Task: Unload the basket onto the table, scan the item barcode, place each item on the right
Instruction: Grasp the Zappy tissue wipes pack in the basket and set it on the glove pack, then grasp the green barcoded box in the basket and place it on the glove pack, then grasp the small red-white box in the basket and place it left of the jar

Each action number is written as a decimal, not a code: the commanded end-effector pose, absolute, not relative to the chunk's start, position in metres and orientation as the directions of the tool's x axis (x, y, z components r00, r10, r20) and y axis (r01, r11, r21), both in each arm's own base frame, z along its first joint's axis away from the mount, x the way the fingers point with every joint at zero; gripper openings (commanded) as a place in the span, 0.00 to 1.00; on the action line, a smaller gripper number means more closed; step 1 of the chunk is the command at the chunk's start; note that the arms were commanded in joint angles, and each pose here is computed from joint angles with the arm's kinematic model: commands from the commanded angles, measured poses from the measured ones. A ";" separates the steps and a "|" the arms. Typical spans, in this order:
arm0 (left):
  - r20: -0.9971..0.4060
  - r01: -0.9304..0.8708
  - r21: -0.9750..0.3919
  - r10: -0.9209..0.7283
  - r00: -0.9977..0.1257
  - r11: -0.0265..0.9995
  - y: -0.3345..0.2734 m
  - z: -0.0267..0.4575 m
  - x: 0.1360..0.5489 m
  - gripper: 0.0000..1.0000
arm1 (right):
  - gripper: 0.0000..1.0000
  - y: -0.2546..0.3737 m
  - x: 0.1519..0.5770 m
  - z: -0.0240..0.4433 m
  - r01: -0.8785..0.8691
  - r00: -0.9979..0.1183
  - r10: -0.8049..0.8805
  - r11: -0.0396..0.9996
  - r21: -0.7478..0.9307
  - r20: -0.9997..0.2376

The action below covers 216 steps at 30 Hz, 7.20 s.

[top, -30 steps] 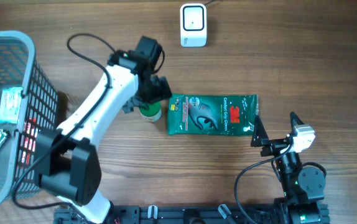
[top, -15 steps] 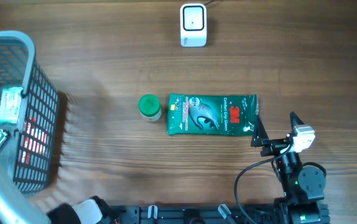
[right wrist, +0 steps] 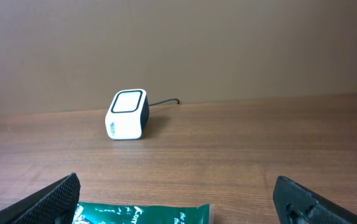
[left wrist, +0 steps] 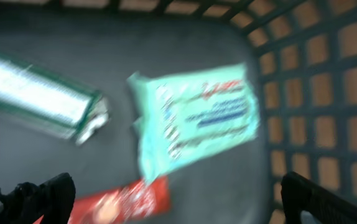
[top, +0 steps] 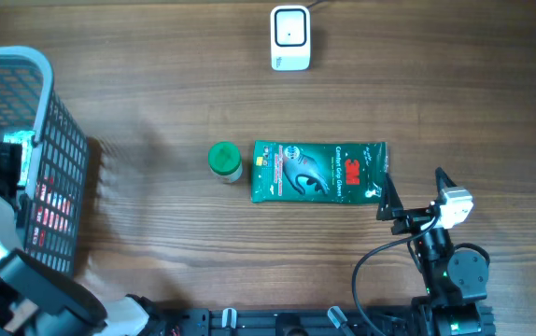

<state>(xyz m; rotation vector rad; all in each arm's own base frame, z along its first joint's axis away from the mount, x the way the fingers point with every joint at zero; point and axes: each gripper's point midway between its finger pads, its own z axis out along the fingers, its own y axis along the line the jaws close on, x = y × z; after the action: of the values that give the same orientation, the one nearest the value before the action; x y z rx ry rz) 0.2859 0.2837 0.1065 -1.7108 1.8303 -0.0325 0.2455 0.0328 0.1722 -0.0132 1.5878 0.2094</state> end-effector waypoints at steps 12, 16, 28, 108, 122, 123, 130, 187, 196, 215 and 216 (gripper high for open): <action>-0.323 -0.883 -0.429 -0.945 -0.047 0.191 0.286 0.011 0.325 1.00 | 1.00 0.031 0.245 0.174 -0.133 -0.019 0.106 0.985 0.107 -0.994; -0.258 -0.891 -0.394 -0.957 -0.129 0.226 0.256 -0.013 0.333 0.65 | 1.00 0.031 0.245 0.174 -0.133 -0.019 0.106 0.985 0.108 -0.994; -0.612 -0.736 -0.503 -0.788 -0.066 0.452 0.265 0.212 0.332 0.04 | 1.00 0.031 0.245 0.174 -0.133 -0.019 0.106 0.985 0.107 -0.994; -0.256 -0.847 0.078 -0.831 0.494 -0.527 0.319 0.020 0.211 0.69 | 1.00 0.031 0.245 0.174 -0.133 -0.019 0.106 0.985 0.107 -0.994; -0.321 -0.959 -0.040 -0.905 0.278 -0.281 0.313 0.083 0.249 0.22 | 1.00 0.031 0.245 0.174 -0.133 -0.019 0.106 0.985 0.107 -0.994; -0.349 -0.966 -0.088 -0.900 0.260 -0.245 0.311 0.105 0.261 0.22 | 1.00 0.031 0.245 0.174 -0.133 -0.019 0.106 0.985 0.107 -0.994; -0.528 -0.830 -0.547 -0.814 0.244 0.106 0.218 0.328 0.308 0.23 | 1.00 0.031 0.245 0.174 -0.133 -0.019 0.106 0.985 0.108 -0.994; 0.205 -1.000 0.002 -0.979 0.009 -0.008 0.200 0.076 0.222 1.00 | 1.00 0.031 0.245 0.174 -0.133 -0.019 0.106 0.985 0.107 -0.994; 0.175 -0.996 0.084 -0.985 -0.001 0.016 0.190 0.027 0.197 0.52 | 1.00 0.031 0.245 0.174 -0.133 -0.019 0.106 0.985 0.107 -0.994; -0.319 -0.828 -0.491 -0.940 -0.121 0.273 0.142 0.340 0.236 0.41 | 1.00 0.031 0.245 0.174 -0.133 -0.019 0.106 0.985 0.107 -0.994; -0.342 -0.773 -0.526 -0.920 -0.190 0.356 0.108 0.354 0.239 0.42 | 1.00 0.031 0.245 0.174 -0.133 -0.019 0.106 0.985 0.108 -0.994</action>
<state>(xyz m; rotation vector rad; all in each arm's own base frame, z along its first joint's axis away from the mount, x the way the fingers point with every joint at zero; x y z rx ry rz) 0.2307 0.1653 0.3240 -1.6904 1.9655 -0.1873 0.2457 0.0316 0.1721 -0.0078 1.5880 0.2039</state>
